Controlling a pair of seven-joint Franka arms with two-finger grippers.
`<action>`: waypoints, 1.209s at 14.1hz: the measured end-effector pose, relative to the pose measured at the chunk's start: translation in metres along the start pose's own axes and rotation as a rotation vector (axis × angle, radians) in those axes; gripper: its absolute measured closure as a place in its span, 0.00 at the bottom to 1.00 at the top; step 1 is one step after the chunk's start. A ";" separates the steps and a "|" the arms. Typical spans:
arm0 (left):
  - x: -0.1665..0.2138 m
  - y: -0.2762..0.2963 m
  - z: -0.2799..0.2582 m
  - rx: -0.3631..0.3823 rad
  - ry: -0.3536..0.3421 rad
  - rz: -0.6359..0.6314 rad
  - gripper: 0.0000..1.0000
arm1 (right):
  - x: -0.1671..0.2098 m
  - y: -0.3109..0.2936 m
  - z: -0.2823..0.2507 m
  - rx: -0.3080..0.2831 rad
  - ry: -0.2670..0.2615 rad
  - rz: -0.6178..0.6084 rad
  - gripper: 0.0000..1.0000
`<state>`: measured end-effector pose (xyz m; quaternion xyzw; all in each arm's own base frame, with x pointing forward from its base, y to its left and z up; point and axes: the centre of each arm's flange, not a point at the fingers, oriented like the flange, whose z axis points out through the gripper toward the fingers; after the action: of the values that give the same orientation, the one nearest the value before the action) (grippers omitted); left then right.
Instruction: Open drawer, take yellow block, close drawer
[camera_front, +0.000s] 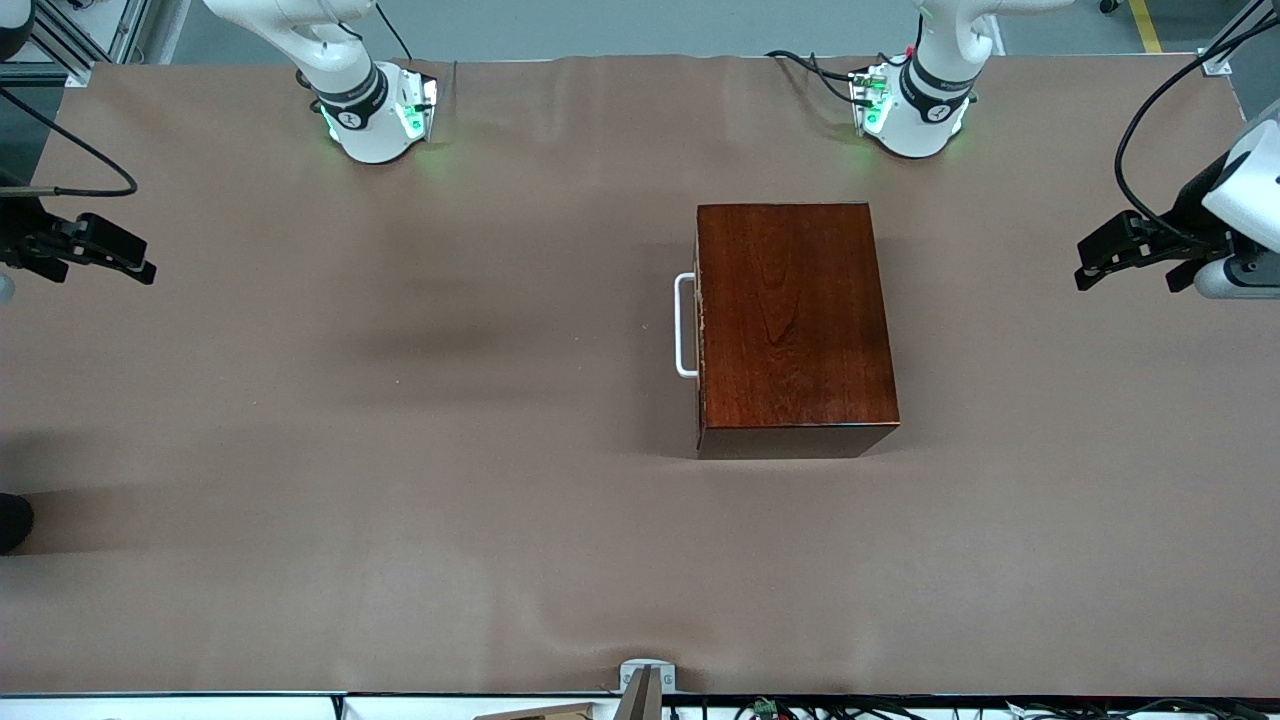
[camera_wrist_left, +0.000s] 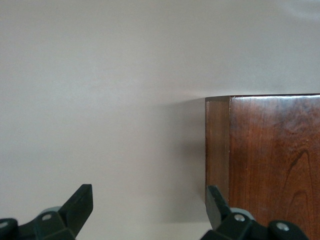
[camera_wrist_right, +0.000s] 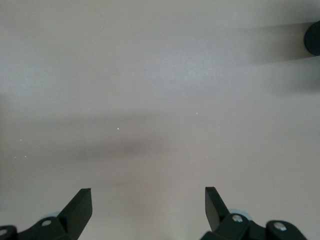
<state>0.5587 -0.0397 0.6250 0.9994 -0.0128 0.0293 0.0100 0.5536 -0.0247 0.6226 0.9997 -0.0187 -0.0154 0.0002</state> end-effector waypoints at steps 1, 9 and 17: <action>0.000 0.000 0.000 0.000 0.001 -0.001 0.00 | 0.000 0.000 0.000 0.000 0.002 0.000 0.00; 0.004 -0.002 -0.001 0.000 0.005 -0.005 0.00 | 0.001 0.003 -0.001 0.000 0.010 0.007 0.00; -0.003 0.086 -0.020 -0.022 0.045 -0.028 0.00 | 0.001 0.004 0.000 0.000 0.008 0.008 0.00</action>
<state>0.5523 -0.1256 0.6462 0.9984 0.0009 0.0513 0.0217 0.5550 -0.0285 0.6229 0.9997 -0.0226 -0.0112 0.0004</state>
